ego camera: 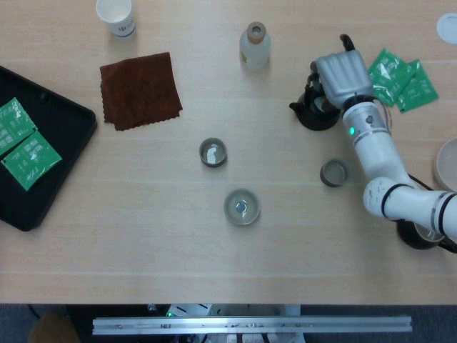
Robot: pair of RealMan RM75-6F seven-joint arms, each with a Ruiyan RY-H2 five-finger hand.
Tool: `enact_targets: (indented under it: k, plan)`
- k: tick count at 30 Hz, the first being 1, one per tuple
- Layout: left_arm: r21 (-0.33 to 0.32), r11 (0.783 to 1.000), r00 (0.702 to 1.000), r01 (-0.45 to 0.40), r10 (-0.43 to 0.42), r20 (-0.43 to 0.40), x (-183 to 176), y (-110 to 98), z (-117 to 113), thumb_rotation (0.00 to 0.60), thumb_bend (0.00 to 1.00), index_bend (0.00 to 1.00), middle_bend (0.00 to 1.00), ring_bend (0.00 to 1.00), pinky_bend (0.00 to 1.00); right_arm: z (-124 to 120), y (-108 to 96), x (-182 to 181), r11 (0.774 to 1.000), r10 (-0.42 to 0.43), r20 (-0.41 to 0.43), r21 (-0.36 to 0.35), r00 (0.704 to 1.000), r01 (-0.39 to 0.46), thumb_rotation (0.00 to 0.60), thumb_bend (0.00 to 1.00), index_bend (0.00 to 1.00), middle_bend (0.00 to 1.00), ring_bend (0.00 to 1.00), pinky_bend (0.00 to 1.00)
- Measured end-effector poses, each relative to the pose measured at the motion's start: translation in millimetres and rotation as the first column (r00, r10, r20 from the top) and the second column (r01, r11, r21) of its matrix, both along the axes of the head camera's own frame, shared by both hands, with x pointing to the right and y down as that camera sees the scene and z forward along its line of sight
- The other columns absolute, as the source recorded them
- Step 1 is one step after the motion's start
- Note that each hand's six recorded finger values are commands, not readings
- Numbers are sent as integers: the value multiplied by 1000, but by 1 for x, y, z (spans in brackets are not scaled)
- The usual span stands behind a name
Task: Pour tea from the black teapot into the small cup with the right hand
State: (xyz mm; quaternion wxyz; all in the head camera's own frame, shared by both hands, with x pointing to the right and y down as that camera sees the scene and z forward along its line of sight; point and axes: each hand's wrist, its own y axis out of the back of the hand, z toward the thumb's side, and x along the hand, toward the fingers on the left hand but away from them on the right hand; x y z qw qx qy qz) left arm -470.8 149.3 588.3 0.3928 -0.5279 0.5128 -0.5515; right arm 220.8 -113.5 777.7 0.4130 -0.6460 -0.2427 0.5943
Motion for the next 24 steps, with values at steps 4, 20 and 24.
enact_targets:
  k: [4, 20, 24]
  plan:
    - [-1, 1000, 1000, 0, 0, 0, 0, 0, 0, 600, 294, 250, 252, 170, 83, 0, 0, 0, 1000, 3, -2, -3, 1000, -3, 600, 219, 613, 690, 563, 68]
    - [6, 1000, 1000, 6, -6, -1, -3, 2, -2, 600, 294, 249, 252, 170, 82, 4, 2, -2, 999, 22, -1, -27, 1000, -22, 600, 231, 756, 806, 681, 85]
    - [8, 1000, 1000, 8, -8, -1, -3, 2, -2, 600, 293, 249, 252, 170, 82, 3, 2, -2, 999, 28, 6, -35, 1000, -28, 600, 214, 785, 831, 706, 85]
